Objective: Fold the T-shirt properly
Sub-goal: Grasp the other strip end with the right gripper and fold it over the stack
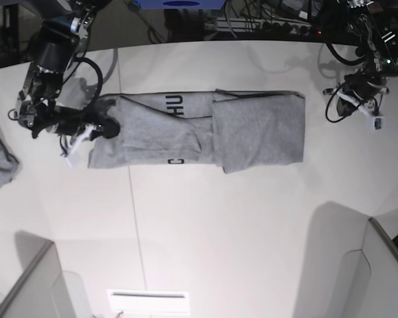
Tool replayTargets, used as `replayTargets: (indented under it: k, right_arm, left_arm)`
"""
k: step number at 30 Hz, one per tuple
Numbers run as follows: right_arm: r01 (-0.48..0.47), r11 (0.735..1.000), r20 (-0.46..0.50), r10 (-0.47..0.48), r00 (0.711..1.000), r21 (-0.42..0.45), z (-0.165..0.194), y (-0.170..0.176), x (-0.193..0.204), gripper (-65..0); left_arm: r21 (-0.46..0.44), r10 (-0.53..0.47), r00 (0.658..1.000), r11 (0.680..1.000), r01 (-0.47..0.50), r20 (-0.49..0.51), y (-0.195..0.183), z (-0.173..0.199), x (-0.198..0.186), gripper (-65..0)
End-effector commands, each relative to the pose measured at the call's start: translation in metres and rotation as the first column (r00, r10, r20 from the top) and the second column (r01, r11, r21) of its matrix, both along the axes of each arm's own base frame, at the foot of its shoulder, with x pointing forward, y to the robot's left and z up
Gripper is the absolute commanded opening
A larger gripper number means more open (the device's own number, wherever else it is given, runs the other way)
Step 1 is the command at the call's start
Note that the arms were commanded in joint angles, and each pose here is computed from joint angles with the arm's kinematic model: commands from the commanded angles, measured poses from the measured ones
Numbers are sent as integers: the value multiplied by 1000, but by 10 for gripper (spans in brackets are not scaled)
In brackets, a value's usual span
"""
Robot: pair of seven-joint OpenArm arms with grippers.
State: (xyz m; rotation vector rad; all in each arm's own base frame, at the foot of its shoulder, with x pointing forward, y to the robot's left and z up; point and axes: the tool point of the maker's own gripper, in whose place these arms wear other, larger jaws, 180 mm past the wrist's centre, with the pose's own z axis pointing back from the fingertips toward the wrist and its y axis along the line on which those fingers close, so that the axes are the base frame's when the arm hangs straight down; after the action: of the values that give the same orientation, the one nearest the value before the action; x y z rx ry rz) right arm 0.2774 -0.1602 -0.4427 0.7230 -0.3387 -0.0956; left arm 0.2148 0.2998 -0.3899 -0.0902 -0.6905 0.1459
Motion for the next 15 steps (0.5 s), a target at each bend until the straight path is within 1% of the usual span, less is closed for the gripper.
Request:
replayTargets:
  k: [1, 4, 7, 8, 11, 13, 15]
  right_arm:
    - [0, 998, 9, 0, 1000, -56, 4, -17, 5, -650]
    - [-33, 997, 29, 35, 999, -75, 10, -14, 14, -650]
    - [-68, 988, 113, 84, 990, -138, 29, -11, 27, -650]
    - [-79, 985, 132, 100, 986, -154, 35, -8, 30, -650]
    - [-46, 984, 157, 74, 985, -175, 54, 2, 35, -650]
    - [-48, 985, 185, 79, 980, -163, 69, 23, 40, -650]
    - [-71, 983, 214, 107, 971, -168, 81, 39, 41, -650]
  left_arm:
    - [37, -26, 1000, 999, 26, 17, 3, 7, 11, -650]
    - [112, -104, 992, 988, 110, -65, -7, -13, 22, -650]
    - [168, -153, 982, 971, 170, -107, -15, -21, 31, -650]
    - [169, -166, 980, 969, 183, -111, -19, -22, 32, -650]
    - [157, -214, 971, 961, 229, -108, -35, -24, 41, -650]
    - [156, -251, 962, 951, 265, -107, -47, -25, 47, -650]
    - [149, -279, 954, 944, 293, -106, -58, -26, 51, -650]
